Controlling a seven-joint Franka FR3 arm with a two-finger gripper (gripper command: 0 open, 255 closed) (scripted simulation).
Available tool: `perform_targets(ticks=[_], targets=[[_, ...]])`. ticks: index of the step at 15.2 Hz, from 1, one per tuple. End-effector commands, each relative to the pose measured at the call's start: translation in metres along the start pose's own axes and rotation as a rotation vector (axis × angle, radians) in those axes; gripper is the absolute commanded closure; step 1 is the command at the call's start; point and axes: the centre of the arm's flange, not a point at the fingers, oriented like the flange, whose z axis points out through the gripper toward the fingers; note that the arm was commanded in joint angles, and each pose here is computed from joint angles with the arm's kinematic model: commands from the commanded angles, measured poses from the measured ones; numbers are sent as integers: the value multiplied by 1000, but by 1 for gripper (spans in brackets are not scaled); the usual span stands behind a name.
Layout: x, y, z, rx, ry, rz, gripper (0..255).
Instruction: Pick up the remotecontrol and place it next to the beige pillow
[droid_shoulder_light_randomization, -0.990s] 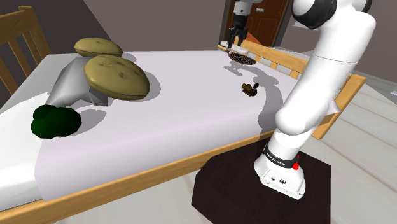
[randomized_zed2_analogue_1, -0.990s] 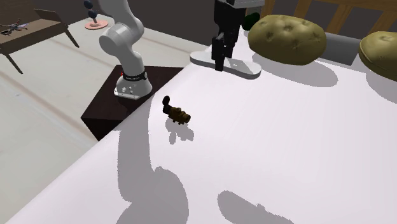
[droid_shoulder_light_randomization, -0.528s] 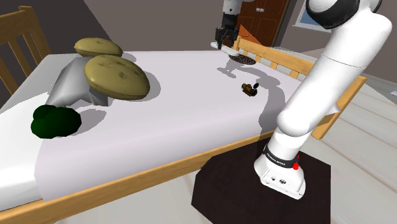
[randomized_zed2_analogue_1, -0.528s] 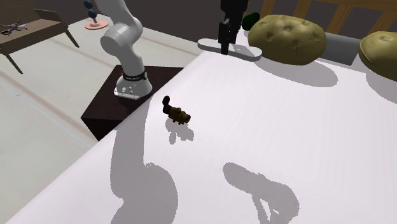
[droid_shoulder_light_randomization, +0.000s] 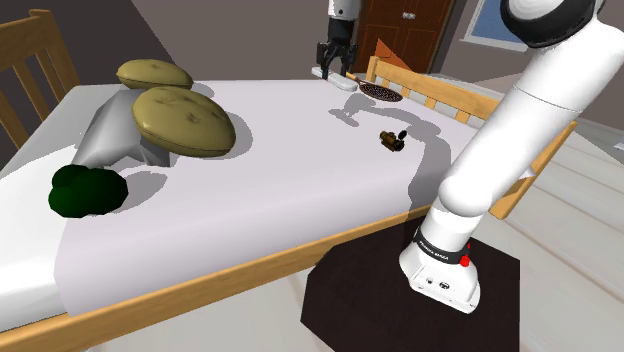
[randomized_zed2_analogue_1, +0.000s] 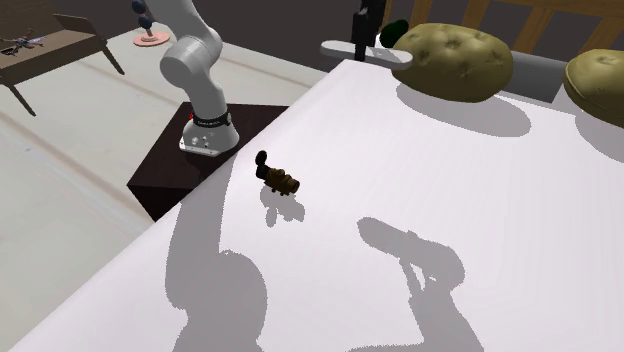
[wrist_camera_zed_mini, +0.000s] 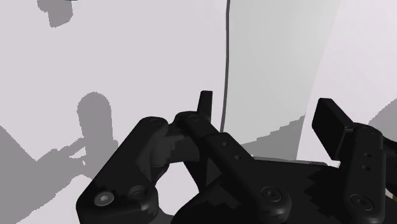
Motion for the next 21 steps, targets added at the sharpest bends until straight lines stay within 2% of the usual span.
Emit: perform_targets(ticks=[1, 21], targets=[[-7, -26, 0, 0, 0, 1, 255], [-65, -284, -6, 0, 0, 1, 255]])
